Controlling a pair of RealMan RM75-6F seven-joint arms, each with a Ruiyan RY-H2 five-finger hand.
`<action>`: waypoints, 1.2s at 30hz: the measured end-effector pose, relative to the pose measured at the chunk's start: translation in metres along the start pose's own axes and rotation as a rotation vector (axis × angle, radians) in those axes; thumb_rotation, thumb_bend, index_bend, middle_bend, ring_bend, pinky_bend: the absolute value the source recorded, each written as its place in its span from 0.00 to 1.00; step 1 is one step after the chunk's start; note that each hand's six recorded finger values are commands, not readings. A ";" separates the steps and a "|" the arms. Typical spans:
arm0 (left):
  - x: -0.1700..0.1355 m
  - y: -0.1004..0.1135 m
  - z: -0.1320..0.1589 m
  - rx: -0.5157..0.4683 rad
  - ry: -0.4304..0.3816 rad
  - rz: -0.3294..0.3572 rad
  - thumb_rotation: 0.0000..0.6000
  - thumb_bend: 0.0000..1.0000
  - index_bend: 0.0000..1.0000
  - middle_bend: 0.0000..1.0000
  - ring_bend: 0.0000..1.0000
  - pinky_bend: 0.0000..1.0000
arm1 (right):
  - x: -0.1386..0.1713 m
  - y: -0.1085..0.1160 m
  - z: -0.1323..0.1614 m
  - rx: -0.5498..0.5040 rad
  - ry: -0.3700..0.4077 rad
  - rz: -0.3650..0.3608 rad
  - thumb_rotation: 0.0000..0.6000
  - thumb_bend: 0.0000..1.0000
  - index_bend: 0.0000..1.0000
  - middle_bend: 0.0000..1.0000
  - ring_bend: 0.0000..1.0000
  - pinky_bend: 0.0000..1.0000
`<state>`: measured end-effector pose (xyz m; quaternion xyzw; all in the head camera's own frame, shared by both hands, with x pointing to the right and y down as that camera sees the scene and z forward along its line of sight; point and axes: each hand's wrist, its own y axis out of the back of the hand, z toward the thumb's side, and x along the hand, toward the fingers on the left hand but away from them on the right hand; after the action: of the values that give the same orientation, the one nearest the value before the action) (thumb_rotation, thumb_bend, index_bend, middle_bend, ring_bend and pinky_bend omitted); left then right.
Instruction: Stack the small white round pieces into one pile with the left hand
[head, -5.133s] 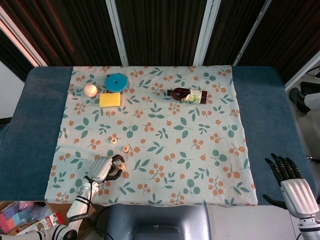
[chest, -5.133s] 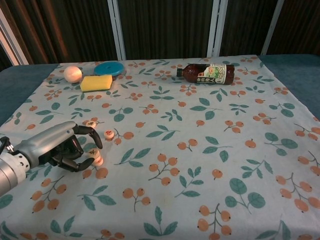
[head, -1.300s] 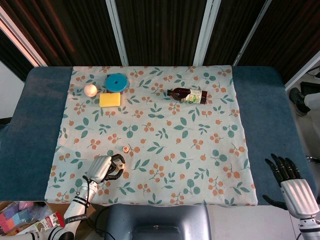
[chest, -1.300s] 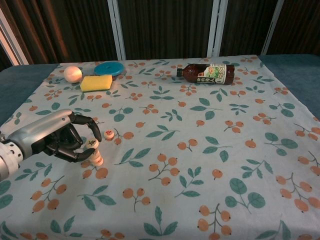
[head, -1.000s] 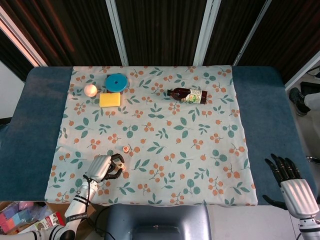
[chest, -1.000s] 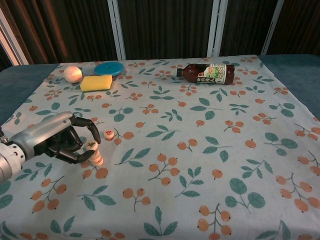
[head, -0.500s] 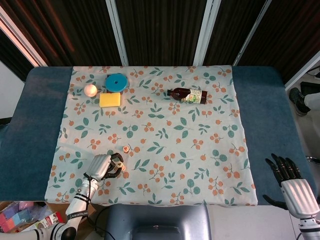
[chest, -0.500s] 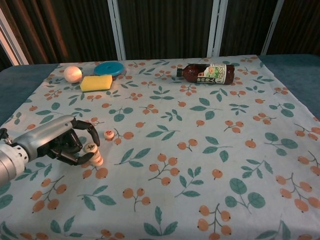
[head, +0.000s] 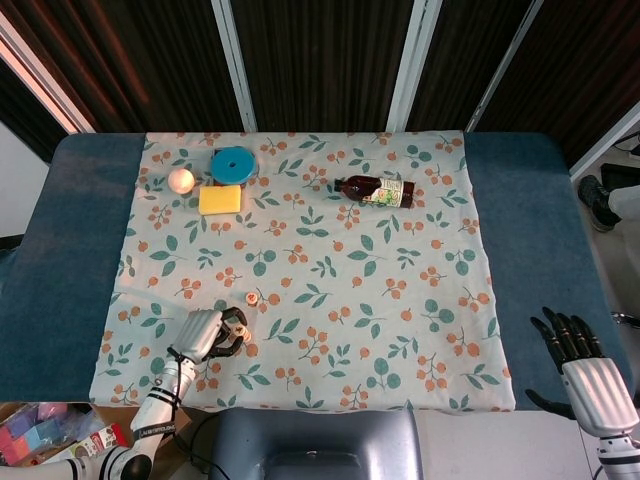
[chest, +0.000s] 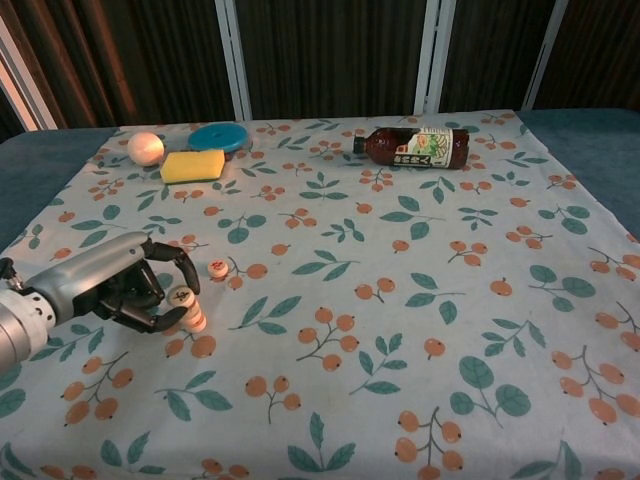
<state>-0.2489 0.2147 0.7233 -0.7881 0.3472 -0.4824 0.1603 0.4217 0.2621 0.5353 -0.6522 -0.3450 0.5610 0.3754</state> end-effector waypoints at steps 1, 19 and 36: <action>0.000 0.000 0.001 0.000 -0.003 0.000 1.00 0.41 0.45 1.00 1.00 1.00 | 0.000 0.000 0.000 0.000 0.000 0.001 1.00 0.07 0.00 0.00 0.00 0.00; -0.005 0.004 0.007 -0.010 -0.031 0.000 1.00 0.41 0.37 1.00 1.00 1.00 | 0.000 0.000 0.000 0.000 0.001 -0.001 1.00 0.07 0.00 0.00 0.00 0.00; 0.010 0.049 -0.014 -0.094 0.037 0.062 1.00 0.41 0.34 1.00 1.00 1.00 | 0.001 0.000 0.000 0.006 0.001 0.000 1.00 0.07 0.00 0.00 0.00 0.00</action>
<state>-0.2774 0.1742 0.7080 -0.7746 0.3966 -0.4748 0.1314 0.4222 0.2628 0.5348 -0.6515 -0.3430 0.5616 0.3775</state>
